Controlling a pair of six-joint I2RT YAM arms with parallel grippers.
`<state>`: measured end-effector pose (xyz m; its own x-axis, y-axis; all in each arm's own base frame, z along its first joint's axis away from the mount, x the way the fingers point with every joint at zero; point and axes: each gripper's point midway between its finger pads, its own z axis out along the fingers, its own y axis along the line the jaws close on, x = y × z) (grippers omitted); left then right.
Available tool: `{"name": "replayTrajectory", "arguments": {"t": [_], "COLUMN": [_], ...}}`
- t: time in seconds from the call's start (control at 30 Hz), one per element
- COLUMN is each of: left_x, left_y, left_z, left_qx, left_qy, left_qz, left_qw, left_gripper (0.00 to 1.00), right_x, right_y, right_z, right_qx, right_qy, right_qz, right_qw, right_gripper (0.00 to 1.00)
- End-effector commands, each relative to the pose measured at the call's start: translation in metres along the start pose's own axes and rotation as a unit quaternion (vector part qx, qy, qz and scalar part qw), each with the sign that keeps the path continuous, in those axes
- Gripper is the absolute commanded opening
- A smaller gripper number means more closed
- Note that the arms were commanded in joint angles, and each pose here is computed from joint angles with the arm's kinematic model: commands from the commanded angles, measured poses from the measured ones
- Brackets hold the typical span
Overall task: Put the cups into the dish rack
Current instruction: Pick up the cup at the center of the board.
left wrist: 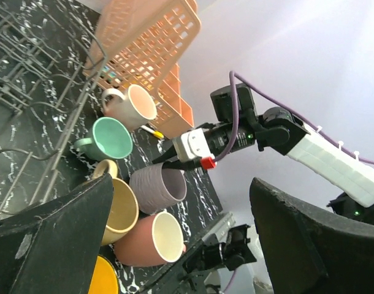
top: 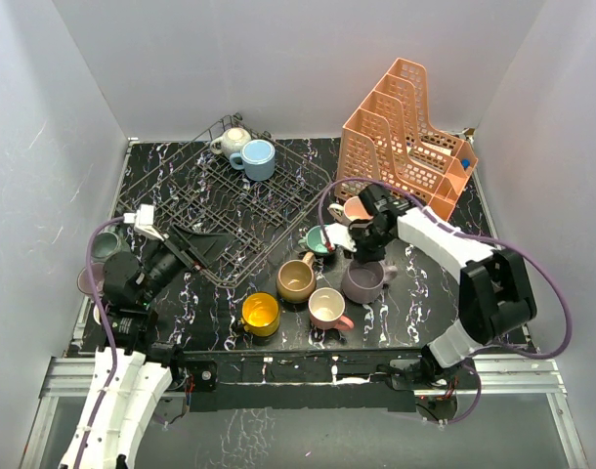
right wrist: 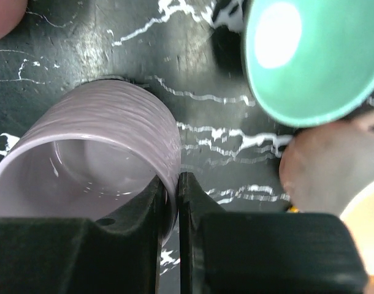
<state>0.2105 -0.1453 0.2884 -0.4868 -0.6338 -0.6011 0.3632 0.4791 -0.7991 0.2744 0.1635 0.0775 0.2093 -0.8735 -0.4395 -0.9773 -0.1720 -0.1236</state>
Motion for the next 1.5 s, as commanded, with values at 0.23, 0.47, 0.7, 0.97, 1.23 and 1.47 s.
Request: {"name": "replayTrajectory", "arguments": {"t": [0.23,0.47,0.7,0.97,1.23,1.47], "left_x": [0.0,0.0,0.048,0.104,0.131,0.132], "left_y": [-0.035,-0.049,-0.075,-0.141,-0.177,-0.206], "left_z": [0.014,0.019,0.052,0.083,0.103,0.122], "left_qx": [0.136,0.145,0.169,0.266,0.275,0.29], "left_qy": [0.013,0.019,0.068,0.09,0.049,0.012], "left_qz": [-0.072,-0.063,-0.056,-0.027,-0.002,0.001], "left_qw": [0.988,0.987,0.982,0.959,0.96,0.957], "left_gripper": [0.89,0.89,0.89,0.87,0.83,0.82], "right_x": [-0.029,-0.04,-0.069,-0.11,-0.139,-0.158], "right_y": [-0.024,-0.028,-0.033,-0.041,-0.034,-0.021], "right_z": [-0.101,-0.165,-0.218,-0.26,-0.293,-0.313], "right_qx": [0.168,0.195,0.201,0.155,0.12,0.069], "right_qy": [-0.133,-0.241,-0.356,-0.47,-0.552,-0.593], "right_qz": [0.174,0.231,0.271,0.306,0.335,0.364], "right_qw": [0.961,0.922,0.871,0.813,0.754,0.715], "right_gripper": [0.08,0.08,0.08,0.08,0.08,0.08]}}
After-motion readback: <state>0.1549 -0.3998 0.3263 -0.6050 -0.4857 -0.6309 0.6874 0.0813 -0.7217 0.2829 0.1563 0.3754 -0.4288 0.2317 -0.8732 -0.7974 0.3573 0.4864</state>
